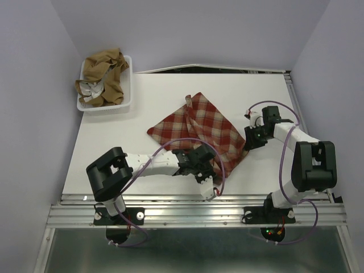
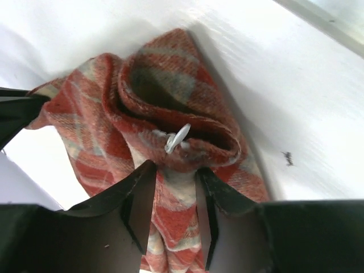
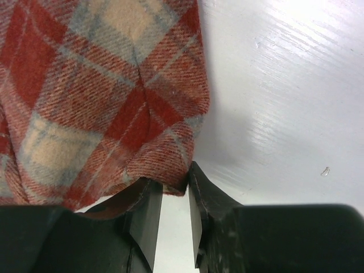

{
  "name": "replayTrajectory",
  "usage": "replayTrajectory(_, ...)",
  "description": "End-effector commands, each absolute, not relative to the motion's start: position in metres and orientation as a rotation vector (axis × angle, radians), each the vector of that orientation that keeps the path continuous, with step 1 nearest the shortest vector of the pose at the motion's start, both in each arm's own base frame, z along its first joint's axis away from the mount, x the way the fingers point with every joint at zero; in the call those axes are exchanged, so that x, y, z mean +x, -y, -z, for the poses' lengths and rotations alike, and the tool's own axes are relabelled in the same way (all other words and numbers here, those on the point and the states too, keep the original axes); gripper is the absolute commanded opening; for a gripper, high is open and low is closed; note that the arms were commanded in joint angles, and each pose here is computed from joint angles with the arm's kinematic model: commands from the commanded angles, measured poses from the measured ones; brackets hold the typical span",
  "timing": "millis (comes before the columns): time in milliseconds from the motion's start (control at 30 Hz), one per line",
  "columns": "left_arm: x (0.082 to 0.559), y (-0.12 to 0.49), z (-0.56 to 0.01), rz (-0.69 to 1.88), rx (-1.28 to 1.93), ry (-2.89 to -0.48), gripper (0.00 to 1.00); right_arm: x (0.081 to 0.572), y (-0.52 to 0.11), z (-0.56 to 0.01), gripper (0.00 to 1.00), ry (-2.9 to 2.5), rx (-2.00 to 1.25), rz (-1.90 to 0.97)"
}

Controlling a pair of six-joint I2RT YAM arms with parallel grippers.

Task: Fold and stack the skirts
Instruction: Flatten the skirt out

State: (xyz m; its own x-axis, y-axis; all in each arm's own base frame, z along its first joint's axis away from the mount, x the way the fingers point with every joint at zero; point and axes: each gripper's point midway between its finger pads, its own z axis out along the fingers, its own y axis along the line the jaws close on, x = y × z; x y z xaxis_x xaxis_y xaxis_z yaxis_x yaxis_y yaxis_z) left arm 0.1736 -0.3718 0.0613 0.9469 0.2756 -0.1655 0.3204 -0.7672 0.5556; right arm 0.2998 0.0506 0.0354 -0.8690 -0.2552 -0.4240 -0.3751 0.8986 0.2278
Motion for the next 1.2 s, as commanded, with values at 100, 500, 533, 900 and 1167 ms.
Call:
replayTrajectory(100, 0.175, 0.399, -0.104, 0.21, 2.358, -0.583, 0.02, 0.318, -0.05, -0.055, 0.21, -2.58, -0.46, -0.394)
replayTrajectory(500, 0.273, 0.36, -0.29, 0.327, 1.627, -1.21, 0.0, 0.36, -0.015, -0.106, 0.64, -2.463, -0.339, -0.264)
replayTrajectory(533, 0.282, 0.357, -0.295, 0.314, 1.577, -1.255, 0.0, 0.362, -0.015, -0.112, 0.69, -2.445, -0.351, -0.259)
replayTrajectory(900, 0.411, 0.333, -0.254, 0.323, 1.111, -1.757, 0.0, 0.33, -0.033, -0.119, 0.77, -2.372, -0.581, -0.35)
replayTrajectory(1167, 0.46, 0.314, -0.212, 0.275, 1.147, -1.815, 0.0, 0.312, -0.058, -0.105, 0.82, -2.238, -0.743, -0.487)
